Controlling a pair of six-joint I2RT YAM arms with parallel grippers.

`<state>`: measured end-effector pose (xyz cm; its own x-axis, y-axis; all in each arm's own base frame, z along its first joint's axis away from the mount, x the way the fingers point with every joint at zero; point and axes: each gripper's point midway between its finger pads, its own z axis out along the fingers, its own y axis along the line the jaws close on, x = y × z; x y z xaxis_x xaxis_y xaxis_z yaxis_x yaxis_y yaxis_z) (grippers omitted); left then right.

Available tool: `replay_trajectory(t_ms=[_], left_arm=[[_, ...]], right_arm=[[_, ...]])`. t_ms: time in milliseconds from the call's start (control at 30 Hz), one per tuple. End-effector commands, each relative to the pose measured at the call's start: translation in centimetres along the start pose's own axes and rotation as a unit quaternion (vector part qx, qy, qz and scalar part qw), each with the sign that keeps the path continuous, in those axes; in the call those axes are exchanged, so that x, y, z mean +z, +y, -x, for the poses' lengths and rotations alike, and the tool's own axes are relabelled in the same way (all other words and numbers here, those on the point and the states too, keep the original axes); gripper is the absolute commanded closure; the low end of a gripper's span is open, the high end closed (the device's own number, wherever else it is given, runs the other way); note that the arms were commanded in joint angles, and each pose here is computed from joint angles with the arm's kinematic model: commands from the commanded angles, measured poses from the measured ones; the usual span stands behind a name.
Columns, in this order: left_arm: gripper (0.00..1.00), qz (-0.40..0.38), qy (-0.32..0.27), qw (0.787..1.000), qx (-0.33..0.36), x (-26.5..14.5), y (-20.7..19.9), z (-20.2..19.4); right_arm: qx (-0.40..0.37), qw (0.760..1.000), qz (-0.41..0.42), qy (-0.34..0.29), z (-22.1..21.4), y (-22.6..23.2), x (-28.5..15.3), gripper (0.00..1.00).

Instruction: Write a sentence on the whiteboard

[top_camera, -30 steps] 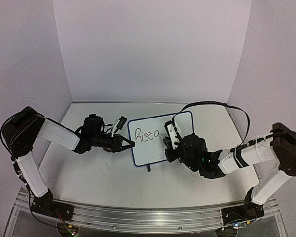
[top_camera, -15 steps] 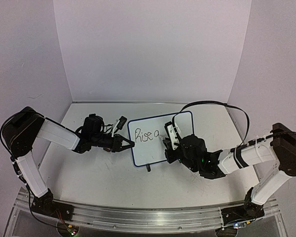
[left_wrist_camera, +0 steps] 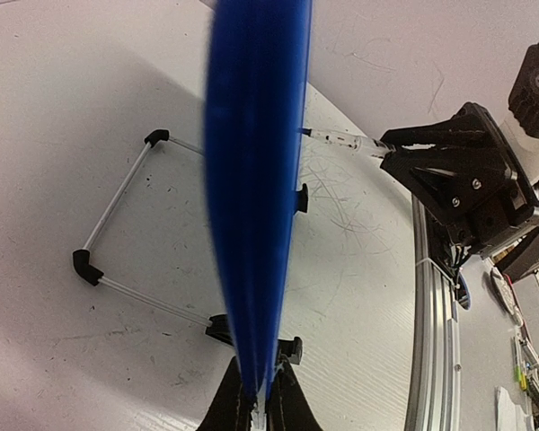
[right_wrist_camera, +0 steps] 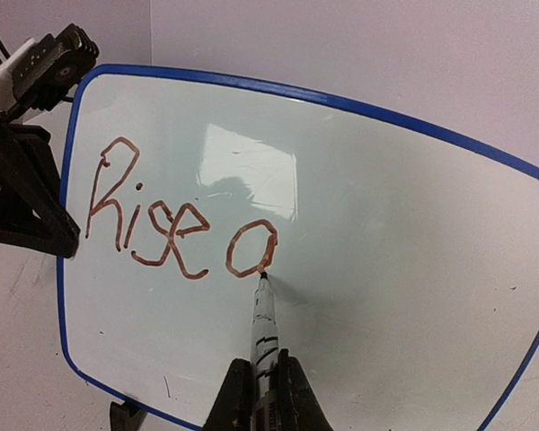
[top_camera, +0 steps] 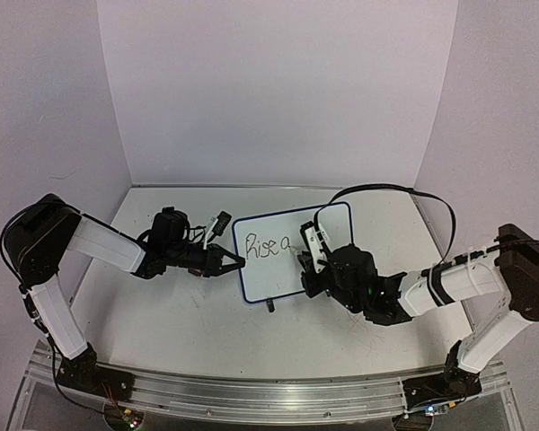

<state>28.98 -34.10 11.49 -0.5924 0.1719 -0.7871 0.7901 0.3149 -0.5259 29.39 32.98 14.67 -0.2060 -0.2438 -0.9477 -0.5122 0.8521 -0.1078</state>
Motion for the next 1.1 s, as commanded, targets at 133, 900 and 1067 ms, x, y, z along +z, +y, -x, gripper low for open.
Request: replay_trajectory(t_ms=[133,900,1067], left_arm=[[1.00,0.040,0.000,0.999,0.003,-0.6,1.2,0.1],[1.00,0.047,0.007,0.999,0.002,-0.3,1.7,-0.2],[1.00,0.044,0.007,0.999,0.001,-0.3,1.6,-0.1]], right_arm=[[0.009,1.000,-0.010,-0.017,1.1,-1.0,-1.6,1.00],[-0.055,0.993,0.050,-0.095,5.9,1.0,-3.7,1.00],[-0.060,0.994,0.048,-0.084,4.9,1.1,-3.3,1.00]])
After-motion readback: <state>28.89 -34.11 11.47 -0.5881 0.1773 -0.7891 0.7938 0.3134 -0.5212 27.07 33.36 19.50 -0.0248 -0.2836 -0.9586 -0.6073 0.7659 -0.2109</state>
